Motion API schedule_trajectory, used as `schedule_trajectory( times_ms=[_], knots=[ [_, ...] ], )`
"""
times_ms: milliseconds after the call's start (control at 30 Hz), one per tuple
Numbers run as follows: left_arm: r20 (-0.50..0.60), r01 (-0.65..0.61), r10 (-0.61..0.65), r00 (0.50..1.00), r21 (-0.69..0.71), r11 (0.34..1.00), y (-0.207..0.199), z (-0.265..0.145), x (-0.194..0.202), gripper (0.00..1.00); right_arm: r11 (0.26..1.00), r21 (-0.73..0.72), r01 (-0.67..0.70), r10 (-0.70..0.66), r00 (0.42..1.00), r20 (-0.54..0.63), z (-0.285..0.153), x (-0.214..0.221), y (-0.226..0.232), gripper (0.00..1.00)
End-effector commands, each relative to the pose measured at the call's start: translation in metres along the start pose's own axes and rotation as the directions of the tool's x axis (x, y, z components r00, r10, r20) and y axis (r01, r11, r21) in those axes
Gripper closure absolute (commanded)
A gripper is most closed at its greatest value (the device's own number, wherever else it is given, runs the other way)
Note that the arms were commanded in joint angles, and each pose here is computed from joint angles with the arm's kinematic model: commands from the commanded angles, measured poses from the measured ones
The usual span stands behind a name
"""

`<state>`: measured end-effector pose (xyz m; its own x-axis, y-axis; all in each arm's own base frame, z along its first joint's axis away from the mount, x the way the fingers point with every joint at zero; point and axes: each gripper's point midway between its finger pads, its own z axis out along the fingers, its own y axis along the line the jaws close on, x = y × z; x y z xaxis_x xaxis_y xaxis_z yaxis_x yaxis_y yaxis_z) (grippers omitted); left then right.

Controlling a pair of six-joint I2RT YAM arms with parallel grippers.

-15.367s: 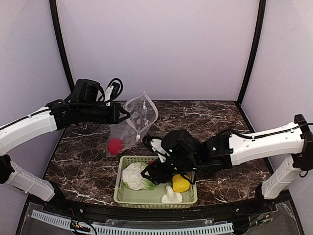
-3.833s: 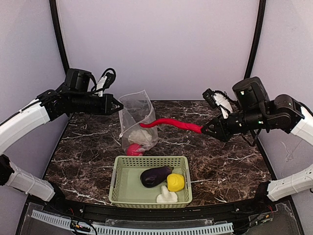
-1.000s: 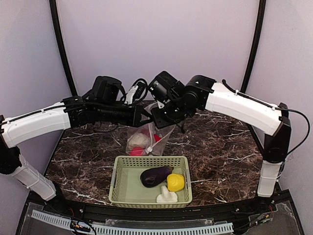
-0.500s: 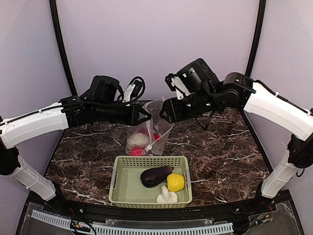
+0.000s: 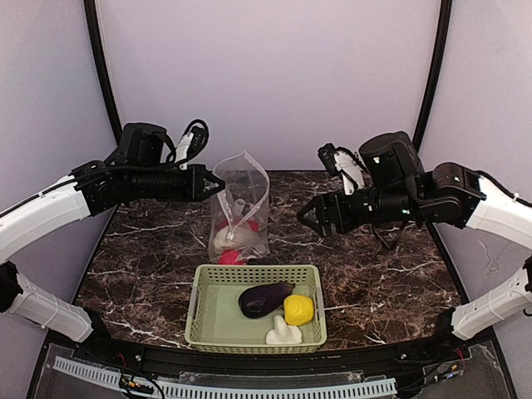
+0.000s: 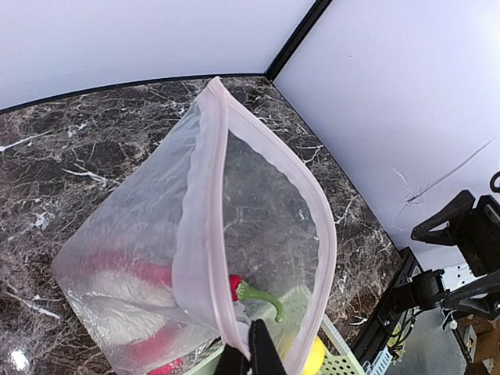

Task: Place the food in the zip-top bag and seal the zipper
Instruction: Place the fake vegetable in the zipper food storage bag, then pick up the fake fruit from the bin.

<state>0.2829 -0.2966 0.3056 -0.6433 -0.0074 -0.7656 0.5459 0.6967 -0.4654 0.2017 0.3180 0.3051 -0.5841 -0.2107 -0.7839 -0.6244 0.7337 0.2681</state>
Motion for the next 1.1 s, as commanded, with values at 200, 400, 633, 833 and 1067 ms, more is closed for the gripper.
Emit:
schedule_trajectory(
  times_ms=[200,400,633,833,1067],
  knots=[
    [-0.01,0.027,-0.027,1.0,-0.028,0.999,0.015,-0.013,0.009,0.99,0.996,0.02,-0.083,0.085,0.972,-0.22,0.033,0.097,-0.007,0.19],
    [-0.021,0.034,-0.035,0.999,-0.031,0.999,0.018,-0.01,0.013,0.99,0.992,0.087,-0.092,0.116,0.934,-0.337,0.053,0.143,0.0,0.2],
    [-0.021,0.038,-0.039,0.999,-0.021,0.999,0.018,-0.009,0.015,0.99,0.993,0.091,-0.072,0.103,0.905,-0.413,0.076,0.163,0.018,0.22],
    [-0.021,0.04,-0.041,0.999,-0.025,0.999,0.02,-0.01,0.017,0.99,0.984,0.163,-0.065,0.133,0.883,-0.45,0.084,0.173,0.013,0.22],
    [-0.022,0.044,-0.045,0.999,-0.026,0.999,0.023,-0.009,0.02,0.99,0.97,0.242,0.01,0.118,0.852,-0.509,0.089,0.194,0.006,0.21]
  ],
)
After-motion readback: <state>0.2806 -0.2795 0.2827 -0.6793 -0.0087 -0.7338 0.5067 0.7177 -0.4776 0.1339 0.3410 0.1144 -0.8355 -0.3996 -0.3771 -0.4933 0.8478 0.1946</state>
